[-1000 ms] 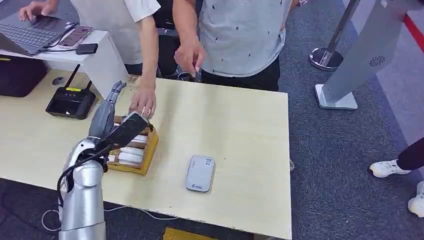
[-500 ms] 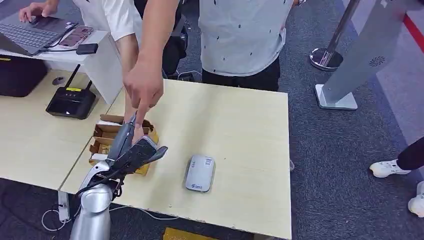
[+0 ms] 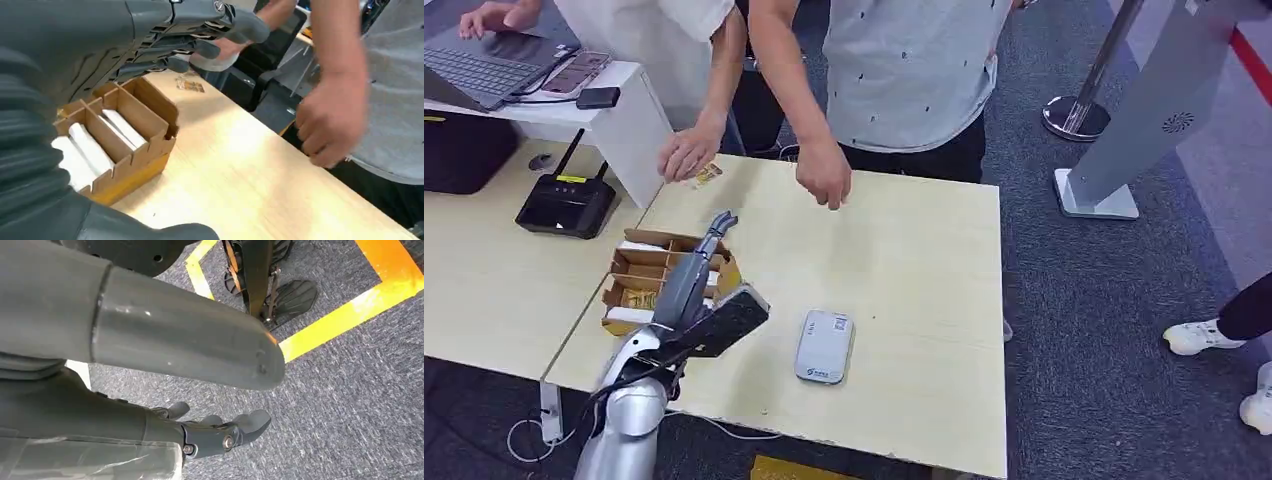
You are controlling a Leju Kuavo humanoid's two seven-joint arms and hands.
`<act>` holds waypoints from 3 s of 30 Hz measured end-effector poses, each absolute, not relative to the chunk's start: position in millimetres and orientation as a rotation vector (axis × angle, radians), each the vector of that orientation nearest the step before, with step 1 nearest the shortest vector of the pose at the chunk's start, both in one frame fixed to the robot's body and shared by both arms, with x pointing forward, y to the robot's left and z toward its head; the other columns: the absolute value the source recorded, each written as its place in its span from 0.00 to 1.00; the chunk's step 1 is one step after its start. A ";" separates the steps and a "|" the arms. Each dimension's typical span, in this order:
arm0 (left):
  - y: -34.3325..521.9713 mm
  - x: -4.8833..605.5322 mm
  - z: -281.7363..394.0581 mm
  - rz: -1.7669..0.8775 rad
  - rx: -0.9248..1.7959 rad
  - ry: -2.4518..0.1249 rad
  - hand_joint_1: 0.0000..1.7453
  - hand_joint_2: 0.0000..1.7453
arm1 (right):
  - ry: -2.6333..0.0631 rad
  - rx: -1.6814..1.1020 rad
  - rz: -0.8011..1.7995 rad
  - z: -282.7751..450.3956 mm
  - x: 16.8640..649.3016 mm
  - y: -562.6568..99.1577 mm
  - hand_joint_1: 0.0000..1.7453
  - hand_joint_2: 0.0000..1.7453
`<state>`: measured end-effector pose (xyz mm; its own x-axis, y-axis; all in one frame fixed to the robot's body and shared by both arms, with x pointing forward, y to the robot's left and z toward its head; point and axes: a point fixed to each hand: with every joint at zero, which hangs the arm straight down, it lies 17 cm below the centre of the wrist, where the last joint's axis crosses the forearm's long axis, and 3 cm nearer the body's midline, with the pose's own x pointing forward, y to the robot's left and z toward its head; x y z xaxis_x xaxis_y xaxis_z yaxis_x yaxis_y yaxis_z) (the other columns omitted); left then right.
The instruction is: Pass the card to the sensor for recognition and then transmit it.
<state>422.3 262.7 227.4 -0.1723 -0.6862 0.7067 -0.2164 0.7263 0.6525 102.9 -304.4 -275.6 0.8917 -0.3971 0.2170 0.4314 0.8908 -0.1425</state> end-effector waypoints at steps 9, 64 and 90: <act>253.1 420.4 225.4 -0.565 0.765 -1.728 0.00 1.00 | -0.184 -0.190 -0.435 -275.7 102.5 -304.5 0.00 0.00; 282.1 406.8 163.7 -1.081 1.225 -1.368 0.00 1.00 | -0.192 -0.195 -0.464 -275.4 102.7 -309.2 0.00 0.00; 259.1 364.8 185.5 -0.887 1.109 -1.492 0.00 1.00 | -0.181 -0.212 -0.502 -275.9 98.5 -313.0 0.00 0.00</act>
